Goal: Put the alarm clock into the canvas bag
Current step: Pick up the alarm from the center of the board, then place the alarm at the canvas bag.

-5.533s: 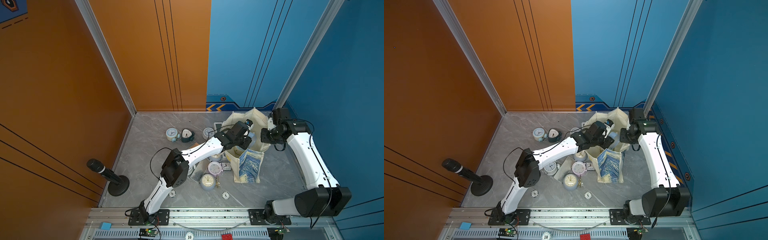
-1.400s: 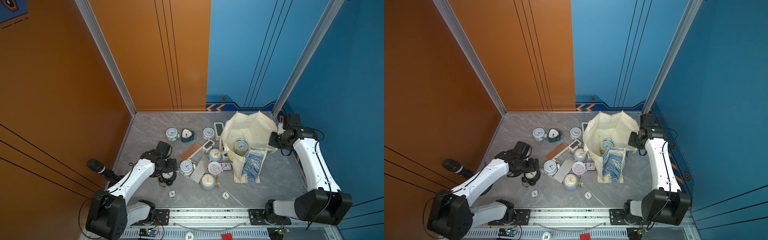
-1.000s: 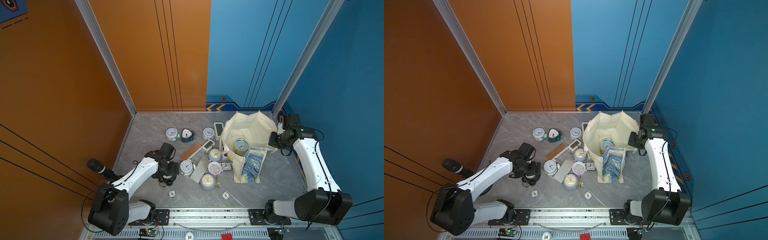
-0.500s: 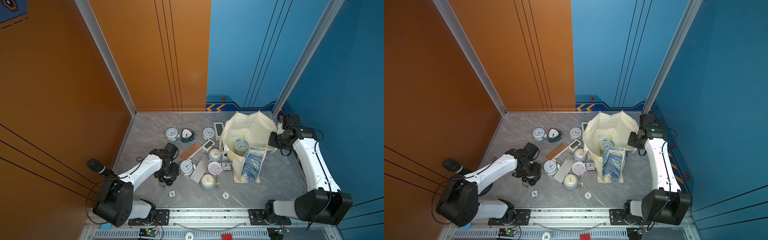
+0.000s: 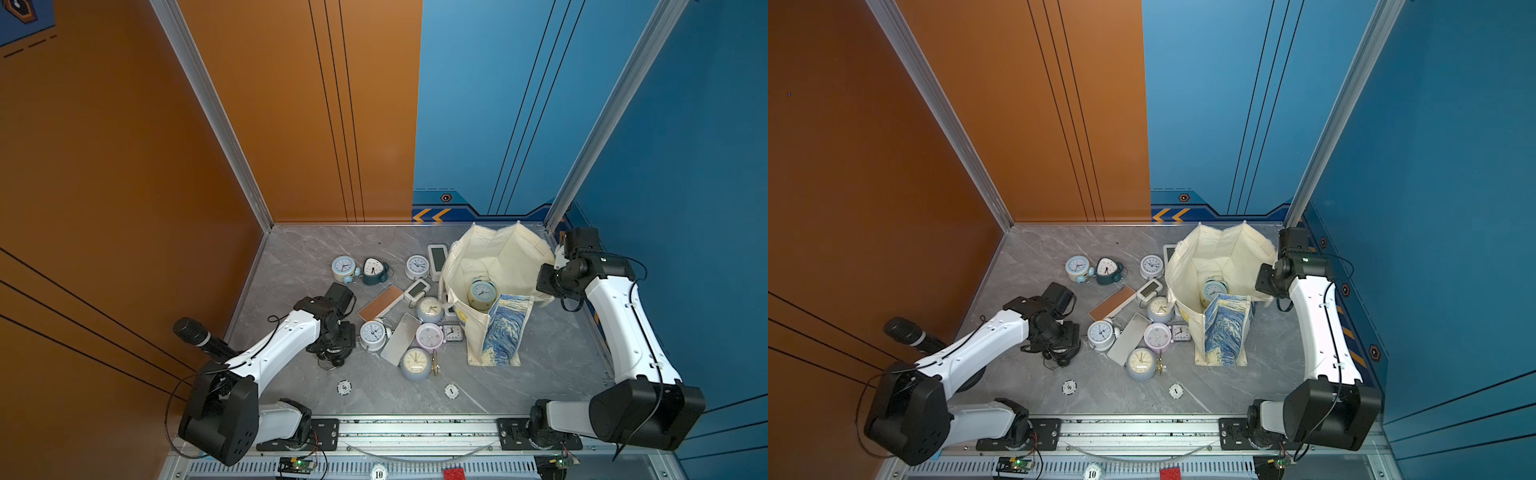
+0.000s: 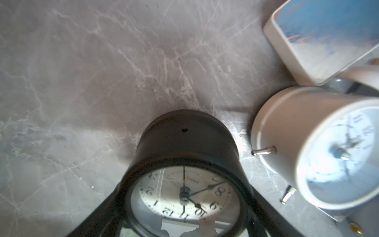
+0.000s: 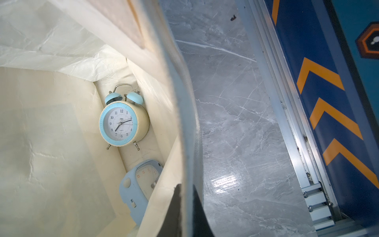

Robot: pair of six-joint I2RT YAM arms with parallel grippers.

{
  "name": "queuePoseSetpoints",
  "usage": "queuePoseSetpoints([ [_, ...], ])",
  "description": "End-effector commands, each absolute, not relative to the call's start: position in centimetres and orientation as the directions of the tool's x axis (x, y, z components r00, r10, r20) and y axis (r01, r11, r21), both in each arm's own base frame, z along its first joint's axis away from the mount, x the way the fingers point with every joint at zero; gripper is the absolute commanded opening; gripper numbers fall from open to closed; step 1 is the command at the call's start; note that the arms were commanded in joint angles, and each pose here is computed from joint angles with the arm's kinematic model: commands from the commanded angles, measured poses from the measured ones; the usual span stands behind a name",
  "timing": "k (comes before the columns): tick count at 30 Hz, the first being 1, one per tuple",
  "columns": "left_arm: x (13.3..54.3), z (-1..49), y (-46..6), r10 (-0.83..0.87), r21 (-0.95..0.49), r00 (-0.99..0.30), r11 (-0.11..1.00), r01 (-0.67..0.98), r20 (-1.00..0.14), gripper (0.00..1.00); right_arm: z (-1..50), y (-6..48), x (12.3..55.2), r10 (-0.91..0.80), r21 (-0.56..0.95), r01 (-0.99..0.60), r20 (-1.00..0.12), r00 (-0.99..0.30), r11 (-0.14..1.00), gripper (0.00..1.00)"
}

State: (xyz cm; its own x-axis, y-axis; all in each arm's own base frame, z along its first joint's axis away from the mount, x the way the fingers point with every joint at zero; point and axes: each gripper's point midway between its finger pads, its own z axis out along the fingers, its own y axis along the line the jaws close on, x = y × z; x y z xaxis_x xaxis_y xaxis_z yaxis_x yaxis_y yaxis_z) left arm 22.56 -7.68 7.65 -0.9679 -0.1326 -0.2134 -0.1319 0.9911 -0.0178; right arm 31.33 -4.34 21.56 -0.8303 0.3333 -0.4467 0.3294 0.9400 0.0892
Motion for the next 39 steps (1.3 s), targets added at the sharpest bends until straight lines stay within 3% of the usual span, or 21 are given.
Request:
queuePoseSetpoints([
  [1, 23.6, 10.6, -7.4, -0.126, -0.024, -0.946, 0.992, -0.125, -0.299, 0.68, 21.2, -3.7, 31.4, 0.310, 0.091, 0.301, -0.426, -0.850, 0.949, 0.09],
  [18, 29.1, 23.3, -10.8, -0.104, -0.195, -0.815, 0.981, 0.012, -0.570, 0.63, 21.4, -3.4, 31.7, 0.304, 0.097, 0.291, -0.425, -0.853, 0.952, 0.09],
  [29, 32.6, 30.2, -18.1, -0.074, -0.330, -0.709, 0.915, 0.231, -0.701, 0.62, 21.5, -3.0, 31.7, 0.295, 0.100, 0.279, -0.426, -0.855, 0.955, 0.09],
  [39, 34.6, 36.7, -25.9, -0.111, -0.435, -0.595, 0.788, 0.435, -0.796, 0.62, 21.6, -2.7, 31.5, 0.283, 0.099, 0.267, -0.428, -0.858, 0.959, 0.09],
])
